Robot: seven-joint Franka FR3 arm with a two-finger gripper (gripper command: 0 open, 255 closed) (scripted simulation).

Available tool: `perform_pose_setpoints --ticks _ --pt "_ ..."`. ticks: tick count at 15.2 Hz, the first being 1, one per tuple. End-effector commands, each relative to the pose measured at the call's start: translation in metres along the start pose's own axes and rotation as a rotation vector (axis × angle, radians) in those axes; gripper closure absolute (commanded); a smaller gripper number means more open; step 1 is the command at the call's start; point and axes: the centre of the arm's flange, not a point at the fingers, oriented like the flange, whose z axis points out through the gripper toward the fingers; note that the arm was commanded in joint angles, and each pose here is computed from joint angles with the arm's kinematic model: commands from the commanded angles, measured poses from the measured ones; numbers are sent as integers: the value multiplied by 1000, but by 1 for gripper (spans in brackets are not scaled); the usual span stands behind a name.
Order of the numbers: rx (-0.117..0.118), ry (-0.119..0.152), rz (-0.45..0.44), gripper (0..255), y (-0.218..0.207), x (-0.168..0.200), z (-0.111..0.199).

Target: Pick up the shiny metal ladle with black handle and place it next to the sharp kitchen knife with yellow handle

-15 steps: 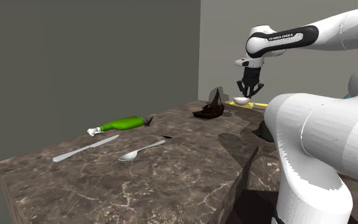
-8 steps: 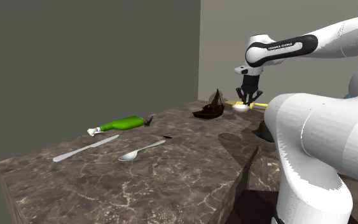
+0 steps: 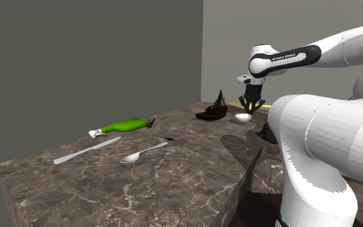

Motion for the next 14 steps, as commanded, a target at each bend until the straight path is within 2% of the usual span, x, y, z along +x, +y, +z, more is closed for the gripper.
perform_pose_setpoints --ticks 1,8,9,14 --pt "0 0 0 255 -1 2 10" --pt "0 0 0 255 -1 2 10" --pt "0 0 0 0 -1 2 10" --pt "0 0 0 0 -1 2 10"
